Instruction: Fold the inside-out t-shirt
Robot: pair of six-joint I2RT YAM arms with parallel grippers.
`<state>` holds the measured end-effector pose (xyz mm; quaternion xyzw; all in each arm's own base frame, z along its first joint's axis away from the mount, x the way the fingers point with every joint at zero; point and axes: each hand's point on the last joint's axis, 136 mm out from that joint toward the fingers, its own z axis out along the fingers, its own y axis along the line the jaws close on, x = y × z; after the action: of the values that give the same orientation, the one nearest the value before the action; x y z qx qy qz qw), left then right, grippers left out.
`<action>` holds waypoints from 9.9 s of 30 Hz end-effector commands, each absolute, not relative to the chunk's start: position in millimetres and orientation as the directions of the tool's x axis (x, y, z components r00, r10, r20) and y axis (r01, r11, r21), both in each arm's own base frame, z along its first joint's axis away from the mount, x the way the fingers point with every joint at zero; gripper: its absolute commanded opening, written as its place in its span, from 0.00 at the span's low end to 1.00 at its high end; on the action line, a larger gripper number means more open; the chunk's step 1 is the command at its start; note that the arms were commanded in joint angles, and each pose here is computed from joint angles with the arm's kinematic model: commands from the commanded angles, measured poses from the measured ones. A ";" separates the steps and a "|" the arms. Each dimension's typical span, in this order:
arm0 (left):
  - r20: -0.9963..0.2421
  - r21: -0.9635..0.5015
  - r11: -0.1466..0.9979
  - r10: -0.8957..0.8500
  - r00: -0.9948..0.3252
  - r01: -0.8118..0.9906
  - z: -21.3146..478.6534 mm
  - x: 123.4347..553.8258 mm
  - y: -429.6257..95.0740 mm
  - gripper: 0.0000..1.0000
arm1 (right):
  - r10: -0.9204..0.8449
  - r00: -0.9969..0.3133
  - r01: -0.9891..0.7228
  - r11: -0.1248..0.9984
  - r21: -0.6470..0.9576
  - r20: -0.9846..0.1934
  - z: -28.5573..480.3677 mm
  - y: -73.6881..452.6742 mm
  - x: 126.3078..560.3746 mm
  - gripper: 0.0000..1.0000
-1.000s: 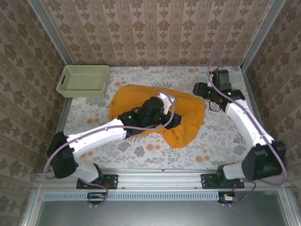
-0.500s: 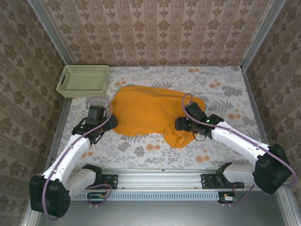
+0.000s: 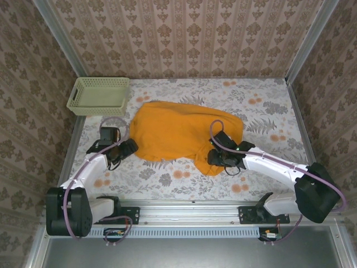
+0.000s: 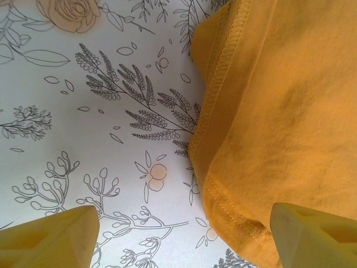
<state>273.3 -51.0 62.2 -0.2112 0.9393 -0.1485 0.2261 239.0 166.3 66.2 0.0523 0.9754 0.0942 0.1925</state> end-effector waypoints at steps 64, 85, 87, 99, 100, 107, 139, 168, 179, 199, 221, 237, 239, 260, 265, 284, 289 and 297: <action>-0.824 -0.430 0.900 -0.361 -0.437 0.067 299.5 367.6 -81.3 0.00 | 0.410 -0.356 0.401 0.879 0.259 -0.840 345.8 -42.0 217.7 0.00; -0.448 -0.351 0.936 -0.147 -0.882 0.022 121.8 472.8 -150.1 0.47 | 0.412 -0.477 0.413 0.885 0.215 -0.777 290.1 -38.8 249.2 0.00; -0.418 -0.356 0.934 -0.148 -0.897 0.012 112.9 461.1 -150.9 0.48 | 0.414 -0.481 0.416 0.884 0.215 -0.773 285.8 -39.1 250.6 0.00; -0.300 -0.387 0.922 -0.116 -0.947 0.010 76.7 426.1 -170.0 0.45 | 0.425 -0.497 0.426 0.879 0.214 -0.757 273.9 -40.5 254.5 0.00; -0.295 -0.386 0.922 -0.112 -0.949 0.011 74.4 424.1 -170.8 0.45 | 0.425 -0.499 0.425 0.880 0.214 -0.755 272.9 -40.2 254.4 0.00; -0.285 -0.357 0.934 -0.098 -0.953 0.010 65.3 416.7 -167.2 0.45 | 0.428 -0.505 0.427 0.879 0.214 -0.750 269.8 -40.3 254.2 0.00; -0.519 -0.295 0.953 -0.097 -0.850 0.071 171.6 402.1 -153.1 0.00 | 0.424 -0.472 0.437 0.874 0.212 -0.773 298.8 -46.6 247.0 0.00; -0.773 -0.235 0.970 -0.222 -0.594 -0.057 359.1 350.6 -54.7 0.00 | 0.286 0.087 0.498 0.817 0.290 -0.954 547.0 -87.0 172.6 0.00; -0.901 -0.299 0.946 -0.238 -0.363 0.123 462.5 370.2 -76.6 0.00 | 0.259 0.123 0.460 0.841 0.286 -0.958 591.3 -83.7 197.4 0.00; -0.400 -0.341 0.940 -0.153 -0.904 -0.008 178.2 349.9 -115.7 0.00 | 0.484 -0.315 0.313 0.865 0.392 -0.816 385.3 -27.0 256.1 0.00; -0.951 -0.300 0.887 -0.252 -0.177 0.352 473.5 275.8 -110.4 0.00 | 0.304 0.180 0.310 0.885 0.347 -0.936 592.7 -58.7 127.8 0.00; -0.668 -0.324 0.934 -0.116 -0.736 0.147 263.0 331.3 -127.6 0.00 | 0.416 -0.221 0.347 0.879 0.327 -0.882 422.6 -43.6 216.7 0.00; -0.759 -0.334 0.920 -0.135 -0.636 0.203 304.5 327.0 -128.0 0.00 | 0.392 -0.164 0.334 0.885 0.323 -0.905 449.7 -45.6 207.4 0.00; -0.846 -0.246 0.956 -0.130 -0.517 0.162 333.9 313.2 -111.2 0.00 | 0.392 -0.170 0.322 0.889 0.325 -0.904 439.5 -43.7 213.3 0.00; -0.727 -0.234 0.971 -0.152 -0.670 0.035 292.8 380.8 -111.6 0.00 | 0.417 -0.251 0.313 0.889 0.334 -0.874 414.0 -40.0 285.1 0.00; -0.961 -0.231 0.903 -0.271 0.063 0.364 596.9 455.5 -108.3 0.00 | 0.362 0.247 0.144 0.904 0.403 -0.899 637.1 -64.1 370.2 0.00; -0.959 -0.142 0.933 -0.212 0.186 0.329 599.6 420.1 -92.1 0.00 | 0.321 0.286 0.070 0.932 0.354 -0.903 659.7 -51.6 356.3 0.00; -0.960 -0.251 0.900 -0.185 -0.209 0.355 420.5 436.4 -117.6 0.00 | 0.423 -0.110 -0.052 0.901 0.430 -0.900 510.2 -10.5 391.6 0.00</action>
<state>409.7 -101.7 518.8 0.0507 0.6684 -0.2021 0.7140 378.2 -29.8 565.6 0.1477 0.6781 0.1293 0.7083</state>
